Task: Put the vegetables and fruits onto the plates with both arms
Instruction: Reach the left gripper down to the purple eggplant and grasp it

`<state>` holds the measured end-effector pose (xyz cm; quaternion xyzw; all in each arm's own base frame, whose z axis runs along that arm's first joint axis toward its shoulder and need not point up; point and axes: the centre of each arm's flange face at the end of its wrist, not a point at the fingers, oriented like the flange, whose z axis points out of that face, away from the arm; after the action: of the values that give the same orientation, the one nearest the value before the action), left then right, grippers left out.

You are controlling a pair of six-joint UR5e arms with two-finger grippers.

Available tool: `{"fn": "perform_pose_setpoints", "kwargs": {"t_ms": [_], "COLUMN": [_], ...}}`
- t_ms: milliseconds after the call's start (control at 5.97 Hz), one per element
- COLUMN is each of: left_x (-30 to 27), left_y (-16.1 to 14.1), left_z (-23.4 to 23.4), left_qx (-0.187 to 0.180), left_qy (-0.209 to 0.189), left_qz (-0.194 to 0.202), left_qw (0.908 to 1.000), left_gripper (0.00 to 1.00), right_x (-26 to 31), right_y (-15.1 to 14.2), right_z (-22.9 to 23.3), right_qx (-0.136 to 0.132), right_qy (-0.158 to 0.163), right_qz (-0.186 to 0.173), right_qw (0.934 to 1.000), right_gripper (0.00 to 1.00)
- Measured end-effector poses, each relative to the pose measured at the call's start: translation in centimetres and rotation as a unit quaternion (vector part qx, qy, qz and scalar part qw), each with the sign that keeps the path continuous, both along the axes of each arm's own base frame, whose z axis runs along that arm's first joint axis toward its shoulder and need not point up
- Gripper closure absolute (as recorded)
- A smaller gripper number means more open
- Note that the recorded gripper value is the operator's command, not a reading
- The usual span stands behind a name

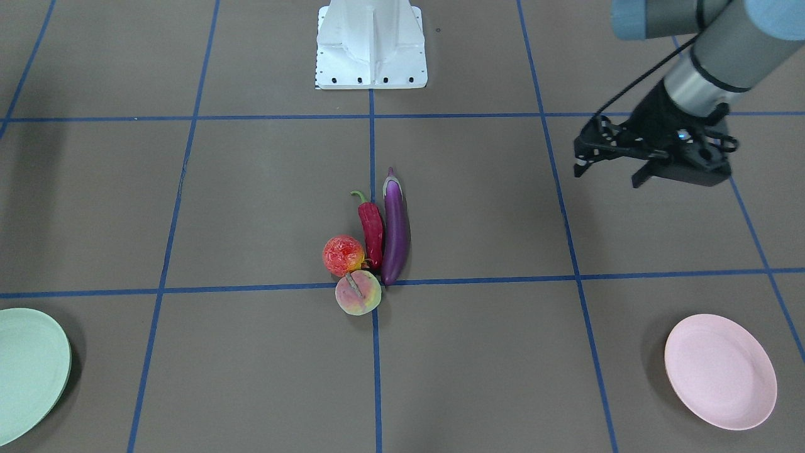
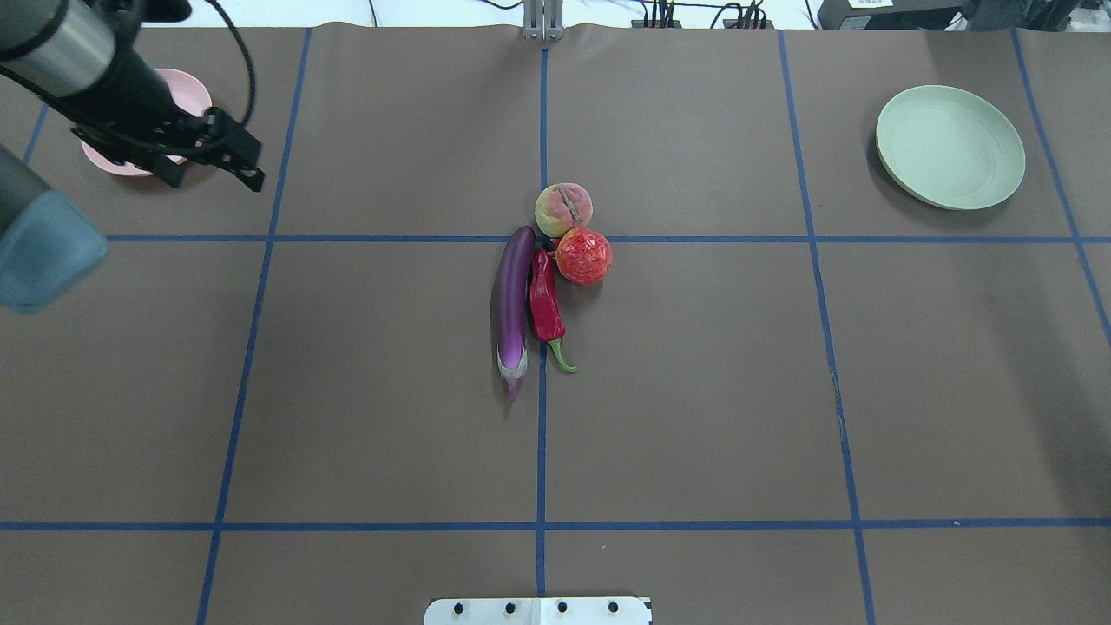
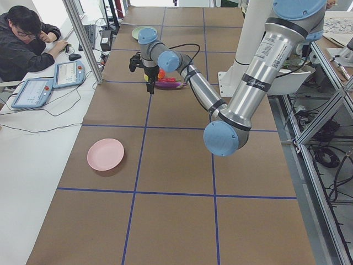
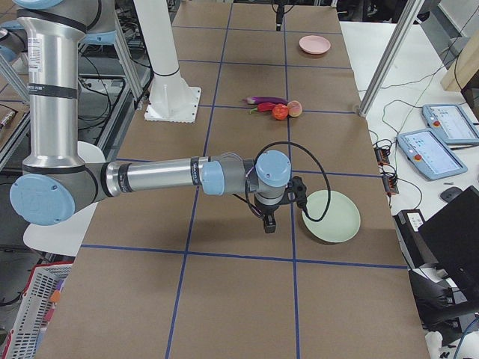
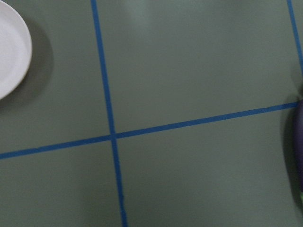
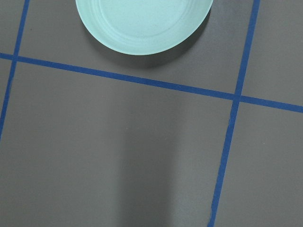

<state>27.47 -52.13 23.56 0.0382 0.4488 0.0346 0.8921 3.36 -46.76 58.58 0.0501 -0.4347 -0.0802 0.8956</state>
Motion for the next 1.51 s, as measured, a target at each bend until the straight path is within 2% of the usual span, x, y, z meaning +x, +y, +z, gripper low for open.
{"fn": "perform_pose_setpoints", "kwargs": {"t_ms": [335,670,1005,1508], "left_x": [11.4,21.0,26.3,31.5], "left_y": [4.9,7.8,7.7,7.9], "left_z": [-5.1,-6.9,-5.1,-4.5], "left_qx": [-0.025,-0.025,-0.028,-0.028], "left_qy": [-0.012,-0.017,-0.012,-0.023], "left_qz": [-0.019,-0.030,-0.037,-0.028], "left_qw": [0.9994,0.9991,0.9988,0.9990], "left_gripper": [0.00,0.01,0.01,0.02], "right_x": [0.0,0.0,0.0,-0.1], "right_y": [0.0,0.0,0.0,-0.1], "right_z": [0.3,0.3,0.1,0.1], "right_qx": [-0.005,-0.005,-0.003,-0.002], "right_qy": [-0.002,-0.002,-0.002,-0.002], "right_qz": [0.001,0.001,0.001,0.001], "right_qw": [1.0000,1.0000,1.0000,1.0000], "right_gripper": [0.00,0.00,0.00,0.00]}}
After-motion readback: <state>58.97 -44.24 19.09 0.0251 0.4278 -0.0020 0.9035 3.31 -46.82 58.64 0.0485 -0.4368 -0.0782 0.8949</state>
